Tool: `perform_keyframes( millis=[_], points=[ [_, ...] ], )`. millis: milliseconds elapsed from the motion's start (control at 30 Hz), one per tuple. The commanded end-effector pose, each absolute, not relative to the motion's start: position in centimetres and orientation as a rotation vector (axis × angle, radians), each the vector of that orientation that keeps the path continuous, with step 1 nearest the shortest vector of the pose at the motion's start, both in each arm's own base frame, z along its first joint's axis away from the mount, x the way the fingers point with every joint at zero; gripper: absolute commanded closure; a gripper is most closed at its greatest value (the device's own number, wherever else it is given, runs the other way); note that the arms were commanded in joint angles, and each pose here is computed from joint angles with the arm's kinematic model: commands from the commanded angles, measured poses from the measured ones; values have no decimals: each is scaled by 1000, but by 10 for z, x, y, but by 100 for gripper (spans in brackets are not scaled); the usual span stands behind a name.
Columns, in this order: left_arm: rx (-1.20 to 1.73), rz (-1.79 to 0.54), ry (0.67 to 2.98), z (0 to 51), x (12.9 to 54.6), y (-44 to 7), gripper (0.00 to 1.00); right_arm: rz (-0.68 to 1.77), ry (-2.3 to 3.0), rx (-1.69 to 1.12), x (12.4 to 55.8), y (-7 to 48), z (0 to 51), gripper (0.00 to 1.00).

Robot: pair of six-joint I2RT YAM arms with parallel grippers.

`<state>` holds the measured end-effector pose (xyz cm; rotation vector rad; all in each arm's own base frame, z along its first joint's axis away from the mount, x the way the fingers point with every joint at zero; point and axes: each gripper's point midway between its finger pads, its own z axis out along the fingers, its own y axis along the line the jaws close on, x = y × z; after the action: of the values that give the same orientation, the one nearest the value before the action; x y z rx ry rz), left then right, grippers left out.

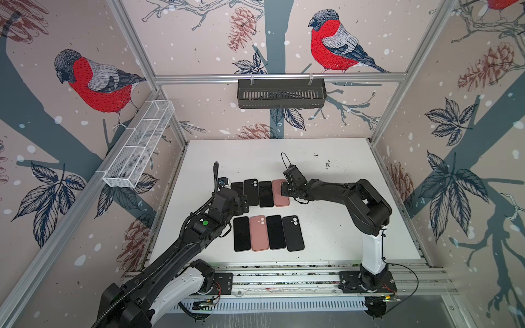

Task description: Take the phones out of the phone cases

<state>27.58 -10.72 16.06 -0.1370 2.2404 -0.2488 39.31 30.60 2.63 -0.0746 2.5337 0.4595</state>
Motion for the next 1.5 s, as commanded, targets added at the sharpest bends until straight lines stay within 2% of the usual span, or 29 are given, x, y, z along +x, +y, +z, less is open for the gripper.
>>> perform_keyframes(
  millis=[0, 100, 233, 333, 500, 633, 767, 933, 1200, 1467],
  points=[
    [-169, -280, 2214, 165, 279, -108, 2, 381, 2622, -55, 378, 288, 15, 49],
    [-192, -282, 2215, 162, 278, -107, 2, 383, 2593, -72, 379, 286, 29, 36],
    [-217, -281, 2213, 159, 278, -104, 3, 367, 2509, -108, 378, 275, 63, 9],
    [-262, -286, 2185, 160, 278, -98, 2, 332, 2395, -160, 376, 261, 102, 0],
    [-361, -232, 2080, 173, 282, -70, 2, 234, 2191, -134, 373, 205, 160, 0],
    [-429, -158, 1989, 182, 292, -39, 2, 214, 2076, -15, 378, 136, 188, 0],
    [-517, -64, 1907, 182, 304, 1, 2, 185, 1950, 127, 381, 67, 199, 0],
    [-545, 44, 1797, 171, 315, 35, 2, 118, 1854, 273, 381, 1, 187, 0],
    [-380, 191, 1691, 146, 319, 44, 2, -40, 1638, 266, 363, -32, 180, 0],
    [-163, 123, 1538, 162, 335, 25, 2, -94, 1510, 195, 348, -30, 195, 0]
  ],
)
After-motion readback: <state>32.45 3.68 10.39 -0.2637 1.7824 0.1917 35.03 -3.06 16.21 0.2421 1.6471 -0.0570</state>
